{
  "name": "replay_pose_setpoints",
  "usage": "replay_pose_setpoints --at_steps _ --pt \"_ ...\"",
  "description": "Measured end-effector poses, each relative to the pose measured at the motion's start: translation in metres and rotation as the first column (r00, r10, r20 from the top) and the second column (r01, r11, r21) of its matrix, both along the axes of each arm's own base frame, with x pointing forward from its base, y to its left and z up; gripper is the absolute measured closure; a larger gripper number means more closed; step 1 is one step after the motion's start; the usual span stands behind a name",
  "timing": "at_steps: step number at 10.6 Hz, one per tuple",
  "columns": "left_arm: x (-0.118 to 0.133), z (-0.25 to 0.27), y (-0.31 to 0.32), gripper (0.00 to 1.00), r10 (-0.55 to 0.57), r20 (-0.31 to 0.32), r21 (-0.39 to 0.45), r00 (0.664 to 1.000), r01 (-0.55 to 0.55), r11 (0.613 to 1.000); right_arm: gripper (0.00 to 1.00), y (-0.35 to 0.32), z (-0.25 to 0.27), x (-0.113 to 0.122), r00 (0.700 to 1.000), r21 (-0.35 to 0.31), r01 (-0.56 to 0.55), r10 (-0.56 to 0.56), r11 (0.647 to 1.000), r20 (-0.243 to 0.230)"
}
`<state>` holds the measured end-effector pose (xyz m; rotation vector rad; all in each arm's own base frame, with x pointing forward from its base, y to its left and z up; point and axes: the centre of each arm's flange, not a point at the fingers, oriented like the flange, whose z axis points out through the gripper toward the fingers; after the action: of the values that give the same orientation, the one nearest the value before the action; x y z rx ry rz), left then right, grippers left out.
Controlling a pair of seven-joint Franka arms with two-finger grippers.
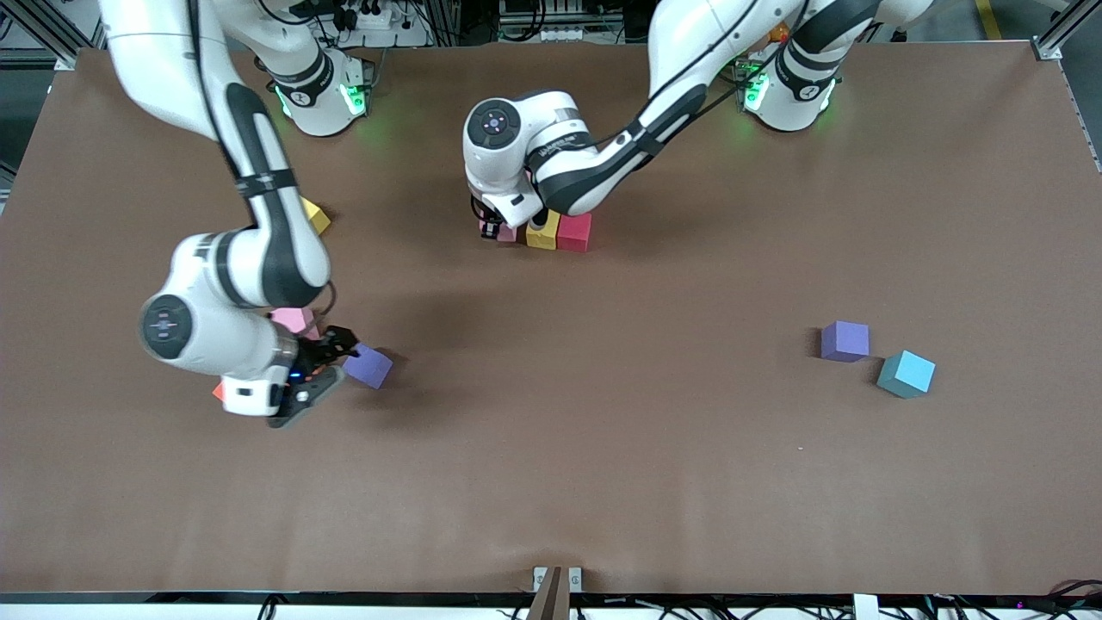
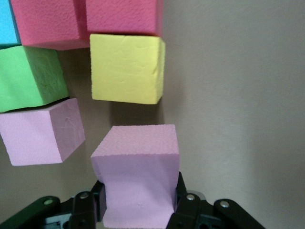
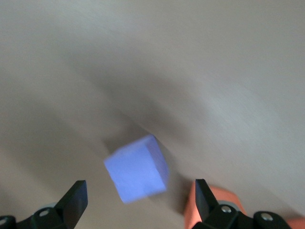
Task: Form number 2 with 11 blocks
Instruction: 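Grasp the purple cube with the right gripper near the orange cubes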
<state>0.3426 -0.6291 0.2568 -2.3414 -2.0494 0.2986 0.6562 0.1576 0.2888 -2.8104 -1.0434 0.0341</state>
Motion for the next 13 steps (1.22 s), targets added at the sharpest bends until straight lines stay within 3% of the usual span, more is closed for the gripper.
replay_pose_setpoints --at_steps 3,6,10,13 --pt "-0.012 -0.023 -0.001 0.44 -0.009 -0.021 0.03 1.0 0.009 1.0 0.0 0.025 -0.054 -0.009 0.974 -0.044 -0.213 0.216 0.976 0.071" --pt "-0.019 -0.046 0.004 0.44 -0.014 -0.047 0.061 0.999 0.017 0.998 0.0 0.01 -0.068 -0.011 0.932 -0.054 -0.352 0.356 0.934 0.07" --pt "-0.019 -0.051 0.006 0.44 -0.016 -0.048 0.068 0.999 0.019 0.997 0.0 0.004 -0.067 -0.014 0.933 -0.047 -0.354 0.357 0.934 0.055" --pt "-0.012 -0.051 0.008 0.44 -0.007 -0.035 0.064 0.999 0.009 0.998 0.0 -0.005 -0.045 -0.022 0.939 -0.01 -0.344 0.344 0.939 0.004"
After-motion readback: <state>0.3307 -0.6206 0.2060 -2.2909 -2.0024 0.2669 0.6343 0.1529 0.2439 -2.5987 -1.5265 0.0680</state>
